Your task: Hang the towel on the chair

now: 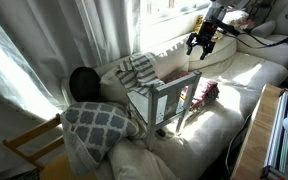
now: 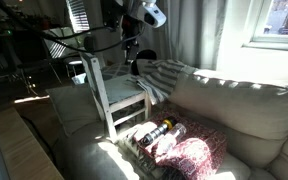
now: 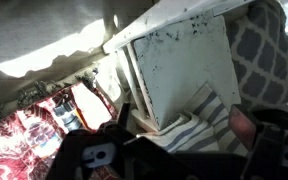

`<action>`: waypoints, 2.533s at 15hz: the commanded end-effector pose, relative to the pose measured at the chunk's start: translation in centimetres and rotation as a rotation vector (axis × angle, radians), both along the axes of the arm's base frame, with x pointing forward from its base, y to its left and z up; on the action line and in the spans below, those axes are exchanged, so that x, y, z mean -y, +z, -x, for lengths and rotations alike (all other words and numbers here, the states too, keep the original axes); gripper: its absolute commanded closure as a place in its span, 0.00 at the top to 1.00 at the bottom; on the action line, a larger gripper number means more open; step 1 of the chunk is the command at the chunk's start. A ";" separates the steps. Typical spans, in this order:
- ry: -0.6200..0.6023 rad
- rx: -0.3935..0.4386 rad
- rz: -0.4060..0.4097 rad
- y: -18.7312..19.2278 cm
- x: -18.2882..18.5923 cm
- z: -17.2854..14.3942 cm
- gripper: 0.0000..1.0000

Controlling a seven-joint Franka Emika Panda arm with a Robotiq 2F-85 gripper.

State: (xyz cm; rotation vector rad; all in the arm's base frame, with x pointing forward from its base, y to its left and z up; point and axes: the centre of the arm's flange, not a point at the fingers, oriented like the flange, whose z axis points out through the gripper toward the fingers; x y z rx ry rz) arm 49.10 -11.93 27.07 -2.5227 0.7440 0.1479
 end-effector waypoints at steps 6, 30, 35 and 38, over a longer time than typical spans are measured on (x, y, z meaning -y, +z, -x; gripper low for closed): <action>-0.018 -0.009 0.005 -0.5 0.2 -0.6 1.00; -0.477 0.000 -0.283 -20.7 3.1 -8.5 1.00; -0.520 0.011 -0.383 -25.1 3.7 -10.2 1.00; -0.475 0.015 -0.399 -28.0 3.6 -10.8 1.00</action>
